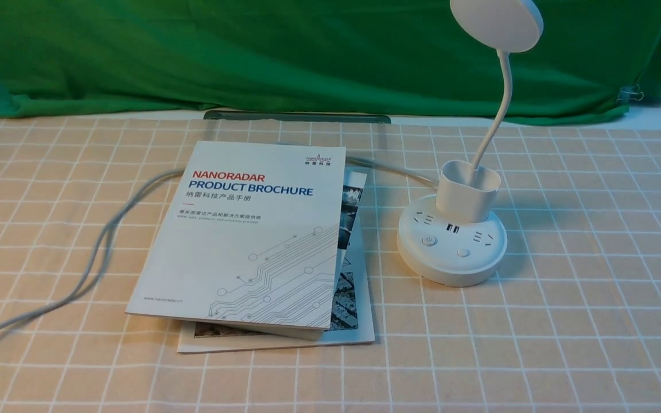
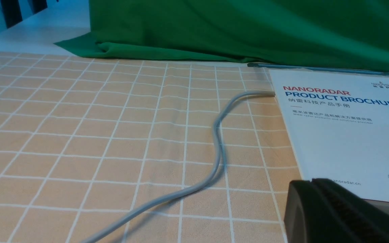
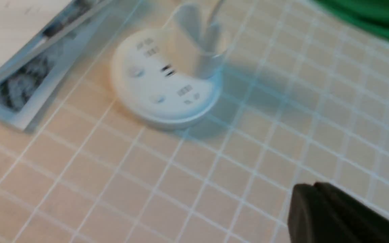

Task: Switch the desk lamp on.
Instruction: Use the right arm to press the button switch on the lamp holder

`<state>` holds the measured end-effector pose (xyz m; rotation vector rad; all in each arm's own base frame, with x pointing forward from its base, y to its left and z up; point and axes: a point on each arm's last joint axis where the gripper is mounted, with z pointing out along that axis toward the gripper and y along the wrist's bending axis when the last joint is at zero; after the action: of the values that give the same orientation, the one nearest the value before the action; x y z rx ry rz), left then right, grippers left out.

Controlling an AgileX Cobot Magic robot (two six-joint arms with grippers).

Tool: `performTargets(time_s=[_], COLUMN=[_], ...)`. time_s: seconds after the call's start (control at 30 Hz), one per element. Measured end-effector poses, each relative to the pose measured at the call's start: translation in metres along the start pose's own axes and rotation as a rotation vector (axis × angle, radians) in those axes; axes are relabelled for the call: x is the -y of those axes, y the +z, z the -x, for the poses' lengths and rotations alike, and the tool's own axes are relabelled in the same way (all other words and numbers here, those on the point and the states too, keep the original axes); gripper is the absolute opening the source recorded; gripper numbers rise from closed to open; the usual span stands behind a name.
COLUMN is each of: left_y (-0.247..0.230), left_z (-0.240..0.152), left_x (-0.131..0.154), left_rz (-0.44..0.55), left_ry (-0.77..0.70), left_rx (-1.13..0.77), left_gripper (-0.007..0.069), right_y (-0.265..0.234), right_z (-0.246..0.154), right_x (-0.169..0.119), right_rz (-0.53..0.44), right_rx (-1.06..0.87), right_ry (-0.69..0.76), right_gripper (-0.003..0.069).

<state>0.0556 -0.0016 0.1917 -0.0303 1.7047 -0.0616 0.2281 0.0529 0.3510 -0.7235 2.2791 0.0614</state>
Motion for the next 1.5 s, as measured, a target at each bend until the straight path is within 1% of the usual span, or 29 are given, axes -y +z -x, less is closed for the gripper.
performTargets(time_s=[0.1, 0.2, 0.27, 0.37, 0.4, 0.47, 0.57, 0.77, 0.93, 1.3, 1.5], left_y=[0.000, 0.000, 0.000, 0.000, 0.000, 0.000, 0.000, 0.000, 0.000, 0.000, 0.000], left_z=[0.000, 0.000, 0.000, 0.000, 0.000, 0.000, 0.000, 0.000, 0.000, 0.000, 0.000], left_x=[0.000, 0.000, 0.000, 0.000, 0.000, 0.000, 0.000, 0.000, 0.000, 0.000, 0.000], left_rz=[0.000, 0.001, 0.001, 0.001, 0.001, 0.001, 0.001, 0.001, 0.001, 0.001, 0.001], left_ry=[0.002, 0.003, 0.004, 0.004, 0.004, 0.004, 0.004, 0.004, 0.004, 0.004, 0.004], left_rx=[0.000, 0.000, 0.000, 0.000, 0.000, 0.000, 0.000, 0.000, 0.000, 0.000, 0.000], left_gripper=[0.0021, 0.0021, 0.0021, 0.0021, 0.0021, 0.0021, 0.0021, 0.0021, 0.0021, 0.0021, 0.0021], right_y=[0.042, 0.071, 0.103, 0.134, 0.136, 0.159, 0.177, 0.206, 0.219, 0.234, 0.235], right_z=[0.019, 0.029, 0.039, 0.046, 0.047, 0.049, 0.048, 0.039, 0.036, 0.027, 0.027], right_x=[-0.011, -0.020, -0.032, -0.040, -0.041, -0.041, -0.042, -0.044, -0.047, -0.049, -0.047], right_rz=[0.090, 0.123, 0.151, 0.173, 0.173, 0.174, 0.166, 0.169, 0.178, 0.179, 0.158], right_rx=[-0.137, -0.207, -0.260, -0.301, -0.302, -0.317, -0.310, -0.332, -0.325, -0.322, -0.320], right_ry=[-0.083, -0.130, -0.169, -0.176, -0.177, -0.162, -0.154, -0.148, -0.128, -0.114, -0.117], right_gripper=[0.0034, 0.0034, 0.0034, 0.0034, 0.0034, 0.0034, 0.0034, 0.0034, 0.0034, 0.0034, 0.0034])
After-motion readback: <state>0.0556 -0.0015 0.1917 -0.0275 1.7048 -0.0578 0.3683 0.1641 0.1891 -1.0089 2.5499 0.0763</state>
